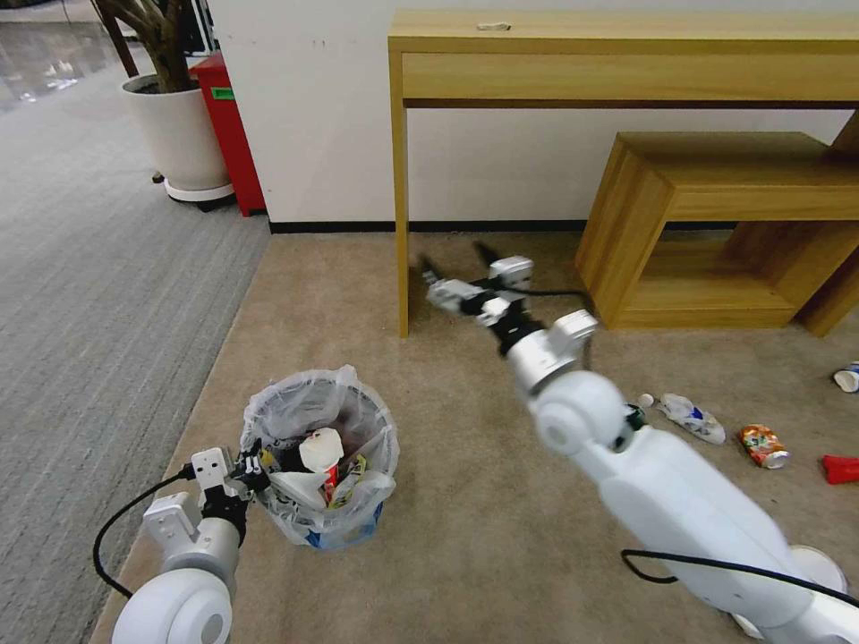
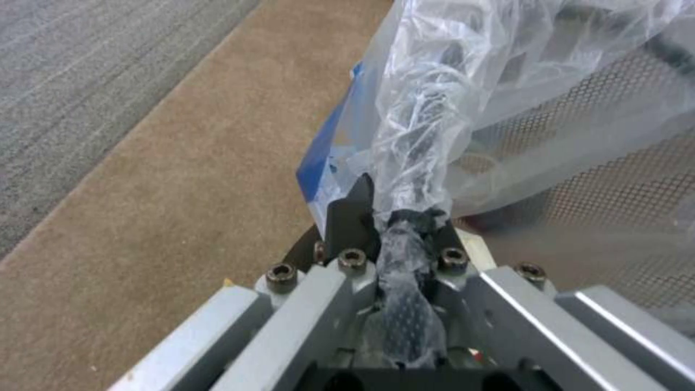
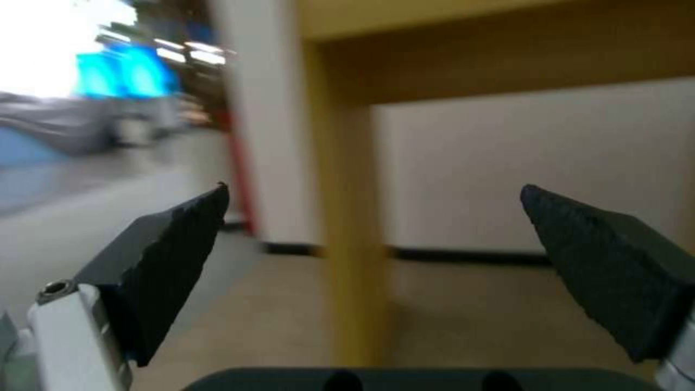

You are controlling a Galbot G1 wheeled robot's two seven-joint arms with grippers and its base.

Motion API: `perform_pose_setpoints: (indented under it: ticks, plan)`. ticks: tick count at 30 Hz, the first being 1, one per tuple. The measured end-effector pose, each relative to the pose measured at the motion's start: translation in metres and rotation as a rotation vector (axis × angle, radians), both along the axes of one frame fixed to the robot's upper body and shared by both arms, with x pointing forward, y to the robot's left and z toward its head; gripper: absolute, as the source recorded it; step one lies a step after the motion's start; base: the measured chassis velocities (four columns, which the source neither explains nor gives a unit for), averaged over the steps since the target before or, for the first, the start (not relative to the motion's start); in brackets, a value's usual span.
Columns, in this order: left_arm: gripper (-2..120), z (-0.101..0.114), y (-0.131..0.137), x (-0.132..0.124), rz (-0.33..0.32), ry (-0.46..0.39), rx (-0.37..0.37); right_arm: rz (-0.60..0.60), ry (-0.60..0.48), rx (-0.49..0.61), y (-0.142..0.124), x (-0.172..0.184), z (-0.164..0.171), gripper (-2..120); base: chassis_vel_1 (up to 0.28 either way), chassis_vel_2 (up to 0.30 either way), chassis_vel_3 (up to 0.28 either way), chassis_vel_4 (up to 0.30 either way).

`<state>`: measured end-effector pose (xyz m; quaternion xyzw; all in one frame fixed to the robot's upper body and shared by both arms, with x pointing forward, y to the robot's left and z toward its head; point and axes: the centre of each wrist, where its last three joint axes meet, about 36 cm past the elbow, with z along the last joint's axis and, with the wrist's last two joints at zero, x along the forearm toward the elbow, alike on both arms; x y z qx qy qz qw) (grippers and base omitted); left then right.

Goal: Pick up the trash bin and place the garbage on the floor into it.

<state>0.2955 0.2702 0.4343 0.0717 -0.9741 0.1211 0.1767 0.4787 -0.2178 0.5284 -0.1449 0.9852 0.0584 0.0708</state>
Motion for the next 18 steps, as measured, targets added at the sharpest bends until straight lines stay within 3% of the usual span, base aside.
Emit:
perform_pose_setpoints:
  ticks: [8, 18]
  plan:
    - [1, -0.003, -0.001, 0.008, -0.017, 0.006, -0.014, -0.263, 0.095, -0.002, -0.060, -0.020, -0.009, 100, 0.000, 0.000, 0.000, 0.000]
    - [1, 0.001, 0.001, 0.009, -0.018, -0.003, -0.018, -0.361, 0.109, -0.015, -0.100, -0.033, -0.028, 100, 0.000, 0.000, 0.000, 0.000]
